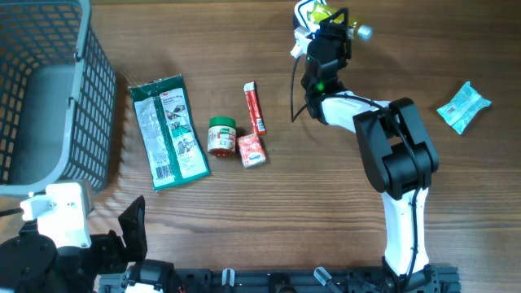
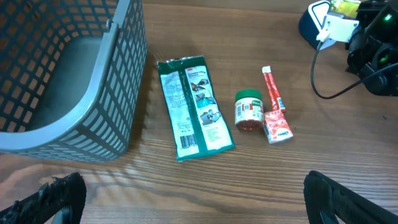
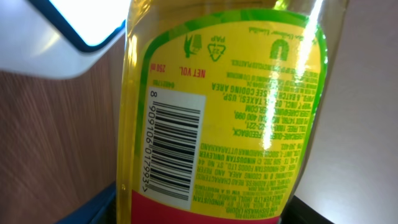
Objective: Scan the item barcode
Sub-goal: 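Turn the bottle's barcode toward the scanner and hold it there, then move the bottle closer in front of the scanner window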
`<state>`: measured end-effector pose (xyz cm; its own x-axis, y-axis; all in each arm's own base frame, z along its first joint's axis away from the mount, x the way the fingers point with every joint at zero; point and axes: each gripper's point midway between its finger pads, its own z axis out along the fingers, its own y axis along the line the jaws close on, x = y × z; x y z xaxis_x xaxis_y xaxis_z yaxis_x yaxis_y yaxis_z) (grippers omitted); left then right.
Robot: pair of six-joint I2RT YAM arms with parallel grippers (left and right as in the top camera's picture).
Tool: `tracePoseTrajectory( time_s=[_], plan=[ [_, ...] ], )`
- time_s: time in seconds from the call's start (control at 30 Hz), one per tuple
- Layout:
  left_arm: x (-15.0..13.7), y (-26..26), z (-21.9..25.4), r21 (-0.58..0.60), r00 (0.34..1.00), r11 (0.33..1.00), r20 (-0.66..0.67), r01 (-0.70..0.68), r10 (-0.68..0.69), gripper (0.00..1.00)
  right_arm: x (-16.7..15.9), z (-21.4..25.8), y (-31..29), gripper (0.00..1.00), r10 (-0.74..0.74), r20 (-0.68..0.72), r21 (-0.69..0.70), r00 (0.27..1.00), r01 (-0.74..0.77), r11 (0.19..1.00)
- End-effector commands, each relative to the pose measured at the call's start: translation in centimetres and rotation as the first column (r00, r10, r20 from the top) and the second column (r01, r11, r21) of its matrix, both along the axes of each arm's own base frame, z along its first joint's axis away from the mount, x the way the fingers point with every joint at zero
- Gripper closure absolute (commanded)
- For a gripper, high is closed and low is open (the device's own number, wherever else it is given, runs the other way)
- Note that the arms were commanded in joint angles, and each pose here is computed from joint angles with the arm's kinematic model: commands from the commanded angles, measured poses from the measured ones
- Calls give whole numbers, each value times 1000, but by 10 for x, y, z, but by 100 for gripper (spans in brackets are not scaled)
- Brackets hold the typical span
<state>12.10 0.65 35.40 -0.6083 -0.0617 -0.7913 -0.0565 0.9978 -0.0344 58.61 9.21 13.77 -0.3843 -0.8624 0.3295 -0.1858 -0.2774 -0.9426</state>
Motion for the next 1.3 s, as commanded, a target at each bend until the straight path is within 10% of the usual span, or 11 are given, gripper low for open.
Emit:
tracePoseTrajectory(
  time_s=[0.0, 1.27],
  plan=[
    [0, -1, 1, 6, 1000, 1000, 3, 8, -8, 0, 14, 41, 14, 96, 42, 131, 112, 990, -57, 992],
    [0, -1, 1, 6, 1000, 1000, 3, 8, -8, 0, 23, 28, -5, 96, -13, 78, 225, 997, -5, 974]
  ],
)
